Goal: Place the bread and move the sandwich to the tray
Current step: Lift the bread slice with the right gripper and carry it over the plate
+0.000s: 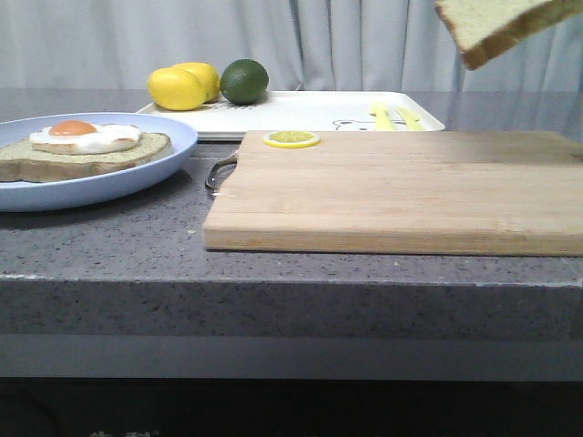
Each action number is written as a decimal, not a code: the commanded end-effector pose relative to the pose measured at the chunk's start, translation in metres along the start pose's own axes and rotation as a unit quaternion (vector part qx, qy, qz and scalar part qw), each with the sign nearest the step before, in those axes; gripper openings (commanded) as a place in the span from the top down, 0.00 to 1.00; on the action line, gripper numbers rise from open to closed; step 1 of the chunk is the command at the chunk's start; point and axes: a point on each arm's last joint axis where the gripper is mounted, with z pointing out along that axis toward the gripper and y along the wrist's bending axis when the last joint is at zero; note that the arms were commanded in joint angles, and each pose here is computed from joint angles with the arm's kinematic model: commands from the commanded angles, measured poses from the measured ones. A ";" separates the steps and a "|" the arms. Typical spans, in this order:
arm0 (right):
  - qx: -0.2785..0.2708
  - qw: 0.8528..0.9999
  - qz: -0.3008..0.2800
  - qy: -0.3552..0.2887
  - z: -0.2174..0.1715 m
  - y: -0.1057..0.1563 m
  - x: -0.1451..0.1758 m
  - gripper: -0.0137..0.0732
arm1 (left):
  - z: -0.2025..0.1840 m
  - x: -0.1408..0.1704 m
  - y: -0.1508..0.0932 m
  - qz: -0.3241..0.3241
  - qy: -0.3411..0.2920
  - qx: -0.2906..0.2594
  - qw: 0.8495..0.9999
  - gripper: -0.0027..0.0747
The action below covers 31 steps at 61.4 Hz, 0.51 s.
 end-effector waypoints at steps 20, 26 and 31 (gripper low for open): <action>-0.148 0.987 0.011 0.058 0.100 0.101 0.079 0.77 | -0.001 -0.016 -0.002 0.003 -0.060 0.010 0.998 0.42; -0.153 0.987 0.021 0.041 0.120 0.119 0.101 0.77 | -0.001 -0.017 -0.002 0.003 -0.060 0.010 0.998 0.42; -0.153 0.988 0.015 0.036 0.135 0.129 0.114 0.77 | -0.001 -0.017 -0.002 0.003 -0.060 0.010 0.998 0.42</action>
